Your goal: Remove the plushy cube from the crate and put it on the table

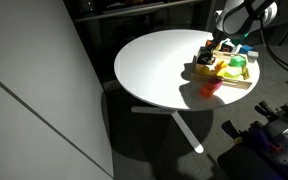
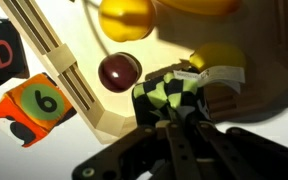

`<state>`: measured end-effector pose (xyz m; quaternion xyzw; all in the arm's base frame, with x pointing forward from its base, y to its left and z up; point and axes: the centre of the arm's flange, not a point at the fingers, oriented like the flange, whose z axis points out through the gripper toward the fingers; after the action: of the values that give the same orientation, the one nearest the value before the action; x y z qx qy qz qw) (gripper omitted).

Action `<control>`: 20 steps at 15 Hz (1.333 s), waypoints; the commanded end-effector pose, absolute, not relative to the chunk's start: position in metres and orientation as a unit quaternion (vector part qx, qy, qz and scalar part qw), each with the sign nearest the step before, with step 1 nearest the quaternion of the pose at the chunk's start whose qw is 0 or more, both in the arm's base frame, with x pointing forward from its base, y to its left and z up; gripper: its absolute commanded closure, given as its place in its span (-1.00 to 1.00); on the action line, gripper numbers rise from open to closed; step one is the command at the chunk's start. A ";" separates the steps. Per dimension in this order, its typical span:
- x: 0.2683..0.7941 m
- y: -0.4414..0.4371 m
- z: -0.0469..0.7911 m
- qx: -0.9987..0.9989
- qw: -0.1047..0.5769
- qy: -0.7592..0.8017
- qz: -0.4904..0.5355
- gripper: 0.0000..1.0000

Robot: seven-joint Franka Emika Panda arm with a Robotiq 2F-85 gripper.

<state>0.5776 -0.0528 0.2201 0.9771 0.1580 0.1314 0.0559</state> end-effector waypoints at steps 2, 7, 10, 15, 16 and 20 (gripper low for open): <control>0.564 -0.039 0.251 0.974 0.053 0.148 0.165 0.92; 0.559 -0.021 0.261 0.967 0.038 0.171 0.185 0.92; 0.555 -0.002 0.255 0.965 0.013 0.188 0.181 0.92; 0.538 0.033 0.248 0.961 -0.029 0.215 0.170 0.92; 0.534 0.038 0.247 0.960 -0.036 0.221 0.168 0.92; 0.519 0.056 0.242 0.955 -0.063 0.242 0.156 0.92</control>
<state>0.5372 0.0586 0.2340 0.9596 0.2260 0.1614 -0.0459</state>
